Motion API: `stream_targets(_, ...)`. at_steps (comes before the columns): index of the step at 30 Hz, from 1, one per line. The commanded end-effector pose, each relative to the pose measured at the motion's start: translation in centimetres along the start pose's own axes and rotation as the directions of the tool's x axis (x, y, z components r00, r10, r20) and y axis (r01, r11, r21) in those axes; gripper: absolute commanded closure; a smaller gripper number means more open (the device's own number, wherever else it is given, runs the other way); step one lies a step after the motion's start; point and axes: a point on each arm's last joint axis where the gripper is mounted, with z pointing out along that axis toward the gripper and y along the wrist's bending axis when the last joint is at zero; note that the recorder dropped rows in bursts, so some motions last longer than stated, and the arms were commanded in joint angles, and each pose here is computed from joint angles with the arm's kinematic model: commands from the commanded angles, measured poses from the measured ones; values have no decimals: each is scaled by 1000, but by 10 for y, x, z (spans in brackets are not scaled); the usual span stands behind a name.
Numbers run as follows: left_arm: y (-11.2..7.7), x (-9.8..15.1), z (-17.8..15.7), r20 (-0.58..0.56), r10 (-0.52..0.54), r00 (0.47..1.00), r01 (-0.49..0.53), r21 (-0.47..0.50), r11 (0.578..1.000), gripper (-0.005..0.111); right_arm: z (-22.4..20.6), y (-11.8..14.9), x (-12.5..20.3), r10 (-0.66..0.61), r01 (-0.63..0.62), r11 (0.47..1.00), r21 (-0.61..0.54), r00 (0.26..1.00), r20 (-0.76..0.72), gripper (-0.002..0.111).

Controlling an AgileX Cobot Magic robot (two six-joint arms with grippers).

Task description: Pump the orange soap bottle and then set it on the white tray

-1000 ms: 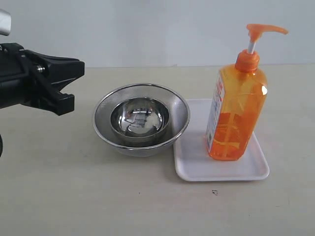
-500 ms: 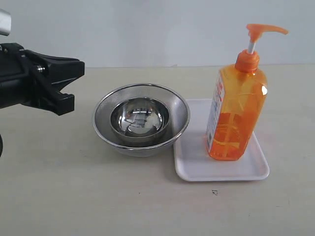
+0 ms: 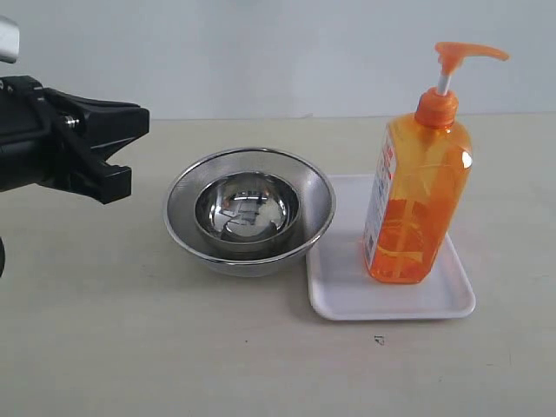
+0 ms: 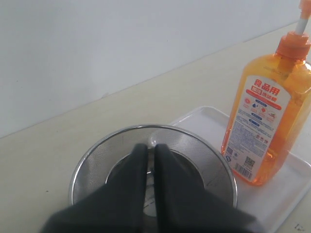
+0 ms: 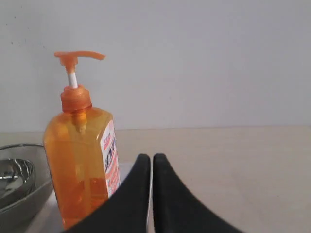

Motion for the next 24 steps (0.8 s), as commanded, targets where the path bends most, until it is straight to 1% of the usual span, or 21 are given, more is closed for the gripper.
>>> stream_targets(1,1,0,-1,4,-8,1000,8,-6,1000,102,-1,0,11,-27,27,1000,-1,995,-99,108)
stream_targets(5,1,0,-1,4,-8,1000,8,-6,1000,102,-2,-1,21,-37,39,999,3,976,-216,108)
stream_targets(9,1,0,-1,4,-8,1000,8,-6,1000,102,-3,-3,25,-99,103,995,4,961,-257,108)
stream_targets(12,1,0,-1,4,-8,1000,8,-6,1000,102,-2,-4,30,-109,114,993,5,958,-264,108)
stream_targets(16,1,0,-1,4,-8,1000,8,-6,1000,102,1,-5,47,-107,112,994,3,954,-279,108)
stream_targets(20,1,0,-1,4,-8,1000,8,-6,1000,102,2,-5,47,-95,100,995,6,963,-253,108)
stream_targets(24,1,0,-1,4,-8,1000,8,-6,1000,102,1,-8,47,-73,93,994,66,965,-253,108)
